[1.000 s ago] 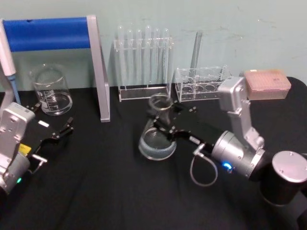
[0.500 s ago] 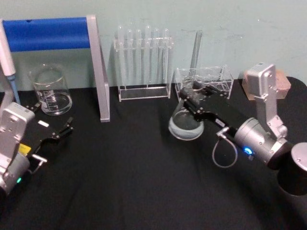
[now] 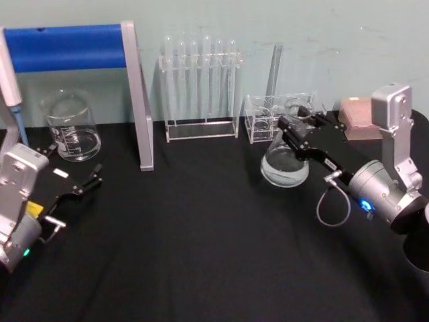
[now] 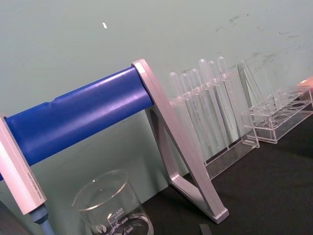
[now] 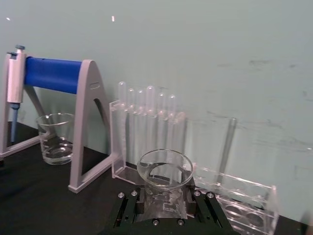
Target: Grasp the erlenmeyer flask with one hand, shake it three times, then place it back.
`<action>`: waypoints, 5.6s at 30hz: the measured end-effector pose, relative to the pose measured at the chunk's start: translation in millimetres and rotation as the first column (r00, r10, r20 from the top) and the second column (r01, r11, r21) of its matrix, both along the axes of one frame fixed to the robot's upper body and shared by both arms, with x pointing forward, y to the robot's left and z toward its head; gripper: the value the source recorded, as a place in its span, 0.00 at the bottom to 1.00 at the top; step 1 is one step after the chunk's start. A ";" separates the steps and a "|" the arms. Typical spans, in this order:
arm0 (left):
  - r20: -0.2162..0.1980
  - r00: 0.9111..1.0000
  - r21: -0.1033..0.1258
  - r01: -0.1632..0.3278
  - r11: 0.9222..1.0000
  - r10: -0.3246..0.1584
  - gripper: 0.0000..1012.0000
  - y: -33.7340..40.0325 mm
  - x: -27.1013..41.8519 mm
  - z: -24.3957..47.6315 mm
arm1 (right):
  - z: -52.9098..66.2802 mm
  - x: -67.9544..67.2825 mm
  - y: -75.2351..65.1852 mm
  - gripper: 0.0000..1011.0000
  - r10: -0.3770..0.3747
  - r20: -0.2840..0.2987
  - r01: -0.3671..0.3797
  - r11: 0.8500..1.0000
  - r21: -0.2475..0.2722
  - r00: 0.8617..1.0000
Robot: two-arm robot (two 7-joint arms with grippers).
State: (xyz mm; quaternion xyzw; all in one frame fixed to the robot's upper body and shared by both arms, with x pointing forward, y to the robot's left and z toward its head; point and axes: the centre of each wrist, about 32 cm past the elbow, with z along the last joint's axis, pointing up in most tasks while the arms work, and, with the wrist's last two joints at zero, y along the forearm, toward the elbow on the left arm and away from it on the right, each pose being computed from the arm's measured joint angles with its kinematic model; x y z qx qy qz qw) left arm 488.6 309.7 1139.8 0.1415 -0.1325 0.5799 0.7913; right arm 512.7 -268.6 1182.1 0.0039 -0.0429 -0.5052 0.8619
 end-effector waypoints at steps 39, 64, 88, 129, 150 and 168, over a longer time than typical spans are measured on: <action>0.000 1.000 0.000 0.000 1.000 0.000 0.99 0.0 0.0 0.0 | -1.6 -15.5 57.4 0.44 0.277 -0.026 -0.278 0.961 -0.004 0.960; 0.000 1.000 0.000 0.000 1.000 0.000 0.99 0.0 0.0 0.0 | -3.8 -21.8 73.6 0.44 0.374 -0.043 -0.376 0.926 -0.029 0.926; 0.000 1.000 0.000 0.000 1.000 0.000 0.99 0.0 0.0 0.0 | 1.6 -8.5 30.5 0.44 0.169 -0.008 -0.169 0.985 -0.022 0.986; 0.000 1.000 0.000 0.000 1.000 0.000 0.99 0.0 0.0 0.0 | -1.0 -8.9 5.2 0.44 0.053 -0.023 -0.054 0.998 -0.027 0.998; 0.000 1.000 0.000 0.000 1.000 0.000 0.99 0.0 0.0 0.0 | -2.7 -13.4 38.0 0.44 0.198 -0.034 -0.199 0.980 -0.018 0.980; 0.000 1.000 0.000 0.000 1.000 0.000 0.99 0.0 0.0 0.0 | -2.8 -13.6 40.6 0.44 0.208 -0.038 -0.209 0.978 -0.017 0.977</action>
